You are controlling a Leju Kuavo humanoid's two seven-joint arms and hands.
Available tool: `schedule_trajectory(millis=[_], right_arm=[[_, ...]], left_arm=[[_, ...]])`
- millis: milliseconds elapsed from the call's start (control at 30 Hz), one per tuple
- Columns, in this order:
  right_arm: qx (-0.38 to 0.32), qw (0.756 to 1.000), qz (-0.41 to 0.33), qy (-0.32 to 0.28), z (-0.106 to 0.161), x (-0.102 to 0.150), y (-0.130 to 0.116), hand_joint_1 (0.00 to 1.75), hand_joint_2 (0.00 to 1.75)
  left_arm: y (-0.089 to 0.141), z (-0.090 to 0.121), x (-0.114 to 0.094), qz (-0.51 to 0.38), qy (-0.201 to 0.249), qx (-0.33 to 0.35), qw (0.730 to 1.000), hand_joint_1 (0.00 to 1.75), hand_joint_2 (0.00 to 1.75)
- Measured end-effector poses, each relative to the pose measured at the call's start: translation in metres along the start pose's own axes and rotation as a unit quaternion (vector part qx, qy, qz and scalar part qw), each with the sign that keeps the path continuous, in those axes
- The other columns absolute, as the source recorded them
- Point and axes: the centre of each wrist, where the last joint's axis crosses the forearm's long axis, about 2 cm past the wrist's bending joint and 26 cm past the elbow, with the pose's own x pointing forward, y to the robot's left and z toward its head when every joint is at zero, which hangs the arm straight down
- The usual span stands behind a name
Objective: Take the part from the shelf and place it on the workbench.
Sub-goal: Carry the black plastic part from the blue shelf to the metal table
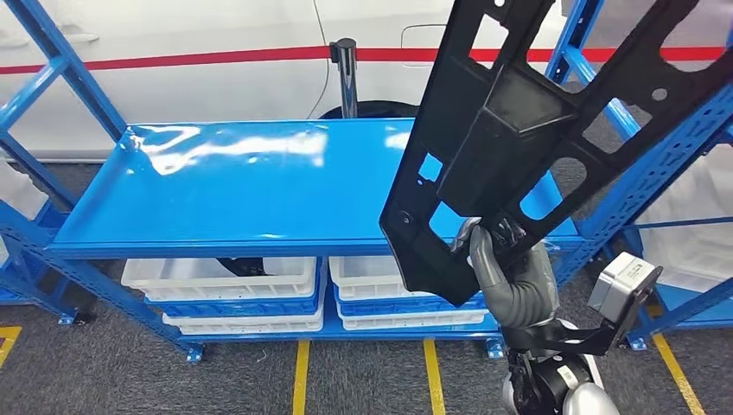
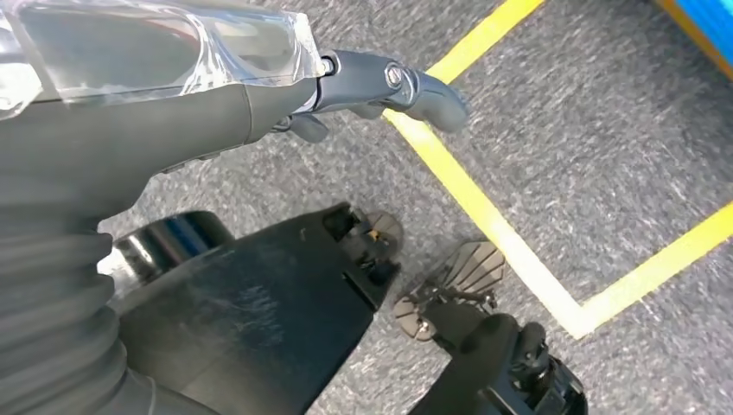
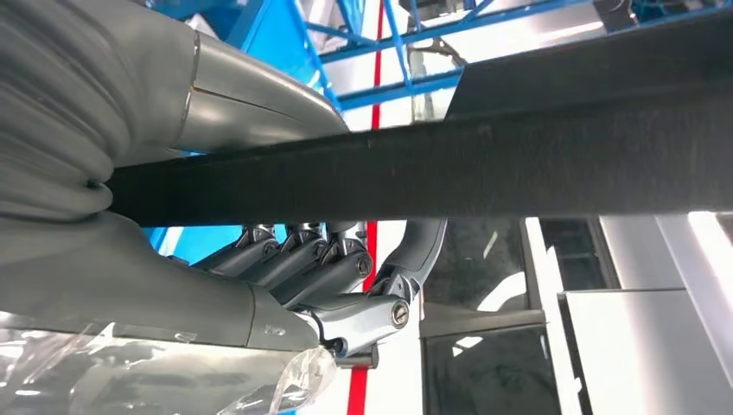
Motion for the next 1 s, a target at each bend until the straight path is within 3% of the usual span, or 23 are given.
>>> schedule_trajectory(millis=[1000], right_arm=[[-0.006, 1.000, -0.009, 0.005, -0.006, 0.004, -0.004, 1.75, 1.75]], left_arm=[[-0.003, -0.001, 0.011, 0.009, -0.001, -0.001, 1.000, 0.00, 1.75]])
